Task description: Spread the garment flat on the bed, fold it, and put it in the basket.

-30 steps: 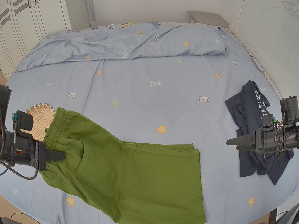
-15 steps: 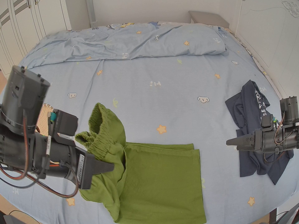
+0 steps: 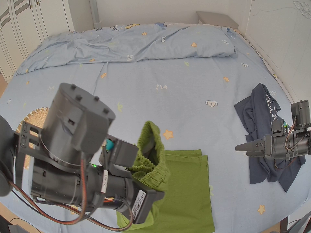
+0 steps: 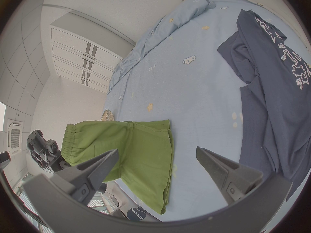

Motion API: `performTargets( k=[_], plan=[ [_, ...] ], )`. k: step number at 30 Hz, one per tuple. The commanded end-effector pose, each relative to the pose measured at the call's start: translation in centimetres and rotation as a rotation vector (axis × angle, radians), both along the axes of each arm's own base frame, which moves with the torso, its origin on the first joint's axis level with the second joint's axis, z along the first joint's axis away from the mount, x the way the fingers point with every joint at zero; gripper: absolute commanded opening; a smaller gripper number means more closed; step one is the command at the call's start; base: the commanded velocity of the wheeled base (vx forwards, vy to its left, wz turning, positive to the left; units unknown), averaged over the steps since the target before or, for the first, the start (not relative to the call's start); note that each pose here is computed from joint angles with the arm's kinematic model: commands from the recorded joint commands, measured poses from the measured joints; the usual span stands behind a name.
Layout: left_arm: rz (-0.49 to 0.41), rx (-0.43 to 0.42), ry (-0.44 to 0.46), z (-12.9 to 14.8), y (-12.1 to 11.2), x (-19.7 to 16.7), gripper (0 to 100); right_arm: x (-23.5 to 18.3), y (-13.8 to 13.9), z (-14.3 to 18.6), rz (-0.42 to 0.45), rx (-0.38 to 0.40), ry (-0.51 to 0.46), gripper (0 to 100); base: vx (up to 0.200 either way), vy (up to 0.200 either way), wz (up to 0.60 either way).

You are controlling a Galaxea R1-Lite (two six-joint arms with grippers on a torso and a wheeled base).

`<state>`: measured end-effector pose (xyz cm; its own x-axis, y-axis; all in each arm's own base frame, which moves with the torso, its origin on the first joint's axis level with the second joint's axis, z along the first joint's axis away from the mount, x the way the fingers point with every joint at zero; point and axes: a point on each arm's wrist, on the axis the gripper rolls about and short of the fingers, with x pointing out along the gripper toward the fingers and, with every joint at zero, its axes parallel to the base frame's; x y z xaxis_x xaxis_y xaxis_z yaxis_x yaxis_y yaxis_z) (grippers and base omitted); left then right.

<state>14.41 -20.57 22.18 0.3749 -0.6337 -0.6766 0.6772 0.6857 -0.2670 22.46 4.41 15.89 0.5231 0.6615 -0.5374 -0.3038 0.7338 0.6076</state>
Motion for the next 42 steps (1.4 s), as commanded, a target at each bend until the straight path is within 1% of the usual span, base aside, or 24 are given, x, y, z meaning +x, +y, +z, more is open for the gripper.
performTargets(
  k=[1, 7, 8, 9, 11, 13, 17, 18, 19, 21, 24, 25, 27, 28, 30, 31, 32, 33, 36, 37, 38, 40, 42],
  plan=[
    [-0.035, 0.049, 0.032, -1.8, -1.9, 0.2, 0, 0.1, 0.0, -0.1, -0.001, 0.0, 0.004, 100, 0.0, 0.0, 0.0],
    [-0.052, 0.071, 0.049, -2.7, -2.8, 0.2, 0, 0.3, 0.0, -0.4, 0.001, -0.003, 0.015, 100, 0.0, 0.0, 0.0],
    [-0.052, 0.071, 0.049, -2.7, -2.8, 0.2, 100, 0.3, 0.0, -0.4, 0.001, -0.003, 0.015, 100, 0.0, 0.0, 0.0],
    [-0.071, 0.086, 0.058, -3.2, -3.5, 0.0, 100, 0.4, 0.1, -0.6, 0.005, -0.004, 0.02, 100, 0.0, 0.0, 0.0],
    [-0.077, 0.089, 0.06, -3.3, -3.9, -0.1, 100, 0.4, 0.1, -0.7, 0.005, -0.005, 0.023, 100, 0.0, 0.0, 0.0],
    [-0.044, 0.071, 0.054, -4.2, -5.2, 0.2, 100, 0.5, 0.1, -0.8, 0.006, -0.006, 0.026, 100, 0.0, 0.0, 0.0],
    [0.009, -0.03, 0.03, -5.3, -7.5, 0.3, 100, 0.5, 0.1, -0.8, 0.006, -0.006, 0.028, 100, 0.0, 0.0, 0.0],
    [0.009, -0.03, 0.03, -5.3, -7.5, 0.3, 100, 0.5, 0.1, -0.8, 0.006, -0.006, 0.028, 100, 0.0, 0.0, 0.0],
    [0.037, -0.11, 0.034, -5.3, -8.0, 0.5, 100, 0.5, 0.2, -0.9, 0.008, -0.007, 0.028, 100, 0.0, 0.0, 0.0],
    [0.062, -0.202, 0.036, -5.1, -8.3, 0.7, 100, 0.5, 0.2, -0.9, 0.01, -0.007, 0.03, 100, 0.0, 0.0, 0.0],
    [0.123, -0.313, 0.035, -4.8, -7.9, 1.5, 100, 0.2, 0.7, -0.9, 0.031, -0.006, 0.033, 100, 0.0, 0.0, 0.0],
    [0.157, -0.341, 0.036, -4.7, -7.4, 2.3, 100, 0.0, 1.0, -0.8, 0.045, -0.004, 0.033, 100, 0.0, 0.0, 0.0],
    [0.252, -0.395, 0.024, -4.0, -5.0, 4.7, 100, -0.7, 2.1, -0.7, 0.097, -0.003, 0.031, 100, 0.0, 0.0, 0.0],
    [0.279, -0.404, 0.023, -3.8, -4.0, 5.4, 100, -1.1, 2.6, -0.5, 0.12, -0.002, 0.022, 100, 0.0, 0.0, 0.0],
    [0.345, -0.428, 0.036, -3.5, -0.5, 7.3, 100, -2.6, 3.4, 0.4, 0.178, 0.006, -0.018, 100, 0.0, 0.0, 0.0],
    [0.345, -0.428, 0.036, -3.5, -0.5, 7.3, 100, -2.6, 3.4, 0.4, 0.178, 0.006, -0.018, 100, 0.0, 0.0, 0.0],
    [0.389, -0.447, 0.078, -3.9, 3.6, 8.7, 100, -3.6, 4.5, 0.8, 0.241, 0.012, -0.037, 100, 0.0, 0.0, 0.0],
    [0.389, -0.447, 0.078, -3.9, 3.6, 8.7, 100, -3.6, 4.5, 0.8, 0.241, 0.012, -0.037, 100, 0.0, 0.0, 0.0],
    [0.426, -0.472, 0.203, -6.3, 9.9, 9.6, 100, -4.6, 6.7, 1.2, 0.355, 0.019, -0.055, 100, 0.0, 0.0, 0.0],
    [0.429, -0.475, 0.215, -6.6, 10.3, 9.6, 100, -4.6, 6.9, 1.2, 0.366, 0.02, -0.057, 100, 0.0, 0.0, 0.0],
    [0.433, -0.483, 0.244, -7.4, 11.5, 9.6, 100, -4.9, 7.8, 1.5, 0.408, 0.023, -0.064, 100, 0.0, 0.0, 0.0],
    [0.444, -0.483, 0.258, -8.3, 12.3, 9.5, 100, -5.1, 8.9, 1.7, 0.454, 0.027, -0.067, 100, 0.0, 0.0, 0.0],
    [0.442, -0.452, 0.276, -9.8, 12.6, 9.4, 100, -4.8, 10.5, 1.1, 0.499, 0.01, -0.035, 100, 0.0, 0.0, 0.0]
  ],
)
